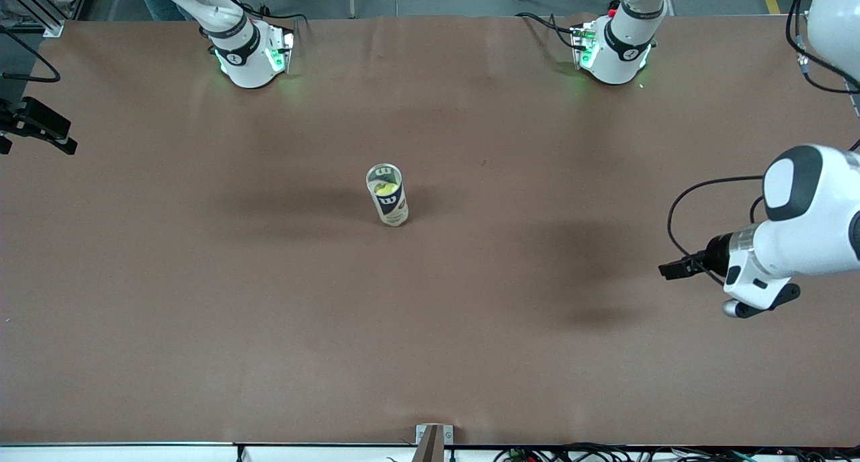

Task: Insert tennis ball vertically with right arm

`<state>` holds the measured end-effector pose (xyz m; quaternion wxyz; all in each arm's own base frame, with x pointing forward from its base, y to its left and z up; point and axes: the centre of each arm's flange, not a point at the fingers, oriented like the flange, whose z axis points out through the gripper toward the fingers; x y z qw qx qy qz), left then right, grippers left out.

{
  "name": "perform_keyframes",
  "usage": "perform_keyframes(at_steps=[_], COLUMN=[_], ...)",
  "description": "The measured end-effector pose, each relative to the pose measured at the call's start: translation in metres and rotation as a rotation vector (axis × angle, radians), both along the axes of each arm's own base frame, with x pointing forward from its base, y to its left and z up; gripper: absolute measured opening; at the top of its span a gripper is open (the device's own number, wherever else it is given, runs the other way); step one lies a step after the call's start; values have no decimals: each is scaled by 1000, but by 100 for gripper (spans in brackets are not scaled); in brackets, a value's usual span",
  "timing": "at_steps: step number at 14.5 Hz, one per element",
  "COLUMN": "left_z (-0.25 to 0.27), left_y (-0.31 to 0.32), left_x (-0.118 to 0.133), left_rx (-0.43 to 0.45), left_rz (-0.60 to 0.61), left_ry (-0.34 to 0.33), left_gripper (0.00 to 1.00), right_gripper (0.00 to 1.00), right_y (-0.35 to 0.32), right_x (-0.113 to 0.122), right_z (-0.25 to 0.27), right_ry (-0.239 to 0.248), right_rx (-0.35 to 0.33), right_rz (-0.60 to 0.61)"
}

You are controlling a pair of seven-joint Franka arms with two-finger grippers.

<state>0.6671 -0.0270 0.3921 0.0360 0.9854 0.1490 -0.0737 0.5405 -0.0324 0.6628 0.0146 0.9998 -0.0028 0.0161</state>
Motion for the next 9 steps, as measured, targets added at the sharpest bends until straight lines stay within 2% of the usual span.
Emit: perform_keyframes(at_steps=[4,9], left_z=[58,142], left_y=[-28,-10], left_x=[-22,-53], left_rx=[50,23], left_rz=[-90,-162], left_ry=[-3,-64], left_gripper=[100,100], right_gripper=[100,100], right_y=[1,4], right_x=[0,0], right_z=[-1,-1], right_ry=[2,3], right_rx=[3,5], right_rz=[3,6])
